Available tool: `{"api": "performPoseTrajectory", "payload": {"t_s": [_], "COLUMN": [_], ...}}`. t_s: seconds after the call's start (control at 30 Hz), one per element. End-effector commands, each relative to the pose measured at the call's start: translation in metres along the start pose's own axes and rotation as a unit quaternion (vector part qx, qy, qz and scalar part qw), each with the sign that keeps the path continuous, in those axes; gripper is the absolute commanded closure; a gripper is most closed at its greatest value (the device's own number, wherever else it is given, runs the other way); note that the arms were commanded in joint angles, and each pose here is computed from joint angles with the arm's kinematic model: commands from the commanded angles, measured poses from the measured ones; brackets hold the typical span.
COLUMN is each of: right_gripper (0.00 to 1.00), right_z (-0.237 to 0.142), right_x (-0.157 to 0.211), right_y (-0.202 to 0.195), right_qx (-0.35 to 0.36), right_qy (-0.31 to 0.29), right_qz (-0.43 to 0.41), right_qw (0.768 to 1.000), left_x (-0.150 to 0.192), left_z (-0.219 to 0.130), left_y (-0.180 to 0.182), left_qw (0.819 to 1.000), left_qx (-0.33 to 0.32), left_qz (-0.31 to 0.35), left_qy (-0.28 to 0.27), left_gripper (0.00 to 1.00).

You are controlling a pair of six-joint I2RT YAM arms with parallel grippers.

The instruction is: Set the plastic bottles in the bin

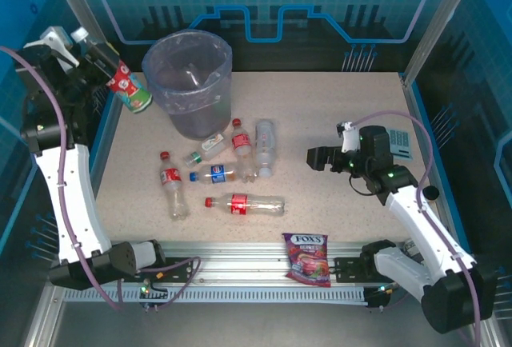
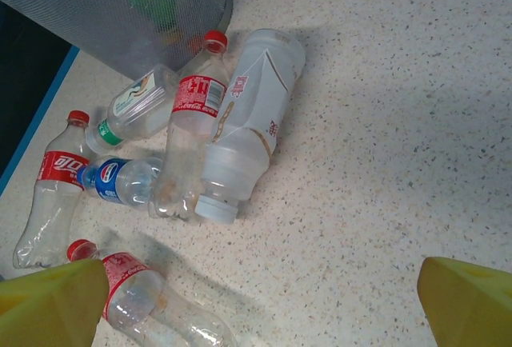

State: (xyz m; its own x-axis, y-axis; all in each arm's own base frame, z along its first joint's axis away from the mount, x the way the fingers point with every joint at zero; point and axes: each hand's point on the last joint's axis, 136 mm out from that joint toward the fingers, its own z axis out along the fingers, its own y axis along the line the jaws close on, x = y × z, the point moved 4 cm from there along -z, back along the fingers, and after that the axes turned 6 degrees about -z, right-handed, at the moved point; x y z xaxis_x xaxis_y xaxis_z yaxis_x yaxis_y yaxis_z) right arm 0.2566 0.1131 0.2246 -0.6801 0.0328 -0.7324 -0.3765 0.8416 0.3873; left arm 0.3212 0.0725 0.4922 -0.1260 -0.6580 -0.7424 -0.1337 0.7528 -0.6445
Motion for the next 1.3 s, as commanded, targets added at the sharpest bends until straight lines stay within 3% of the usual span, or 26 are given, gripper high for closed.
{"api": "performPoseTrajectory", "payload": {"t_s": [0.0, 0.37, 0.63, 0.9, 1.27], "right_gripper": [0.0, 0.0, 0.0, 0.0, 0.0], "right_z": [-0.005, -0.014, -0.019, -0.022, -0.023], "right_x": [0.014, 0.018, 0.018, 0.02, 0.022], "right_y": [0.0, 0.009, 0.01, 0.009, 0.008], "right_qx": [0.02, 0.032, 0.039, 0.044, 0.047], "right_qy": [0.022, 0.031, 0.029, 0.031, 0.03], "right_qz": [0.012, -0.006, -0.011, -0.018, -0.021], "right_qw": [0.999, 0.999, 0.999, 0.998, 0.998], "left_x": [-0.019, -0.008, 0.057, 0.113, 0.187], "left_z": [0.024, 0.112, 0.184, 0.226, 0.256], "left_y": [-0.02, -0.033, -0.035, -0.007, 0.023], "left_qw": [0.997, 0.992, 0.986, 0.981, 0.966], "left_qx": [0.057, 0.059, 0.007, -0.02, -0.033], "left_qz": [-0.001, 0.064, 0.161, 0.161, 0.157], "left_qy": [-0.05, -0.092, 0.03, 0.104, 0.201], "left_gripper": [1.0, 1.0, 1.0, 1.0, 1.0]}}
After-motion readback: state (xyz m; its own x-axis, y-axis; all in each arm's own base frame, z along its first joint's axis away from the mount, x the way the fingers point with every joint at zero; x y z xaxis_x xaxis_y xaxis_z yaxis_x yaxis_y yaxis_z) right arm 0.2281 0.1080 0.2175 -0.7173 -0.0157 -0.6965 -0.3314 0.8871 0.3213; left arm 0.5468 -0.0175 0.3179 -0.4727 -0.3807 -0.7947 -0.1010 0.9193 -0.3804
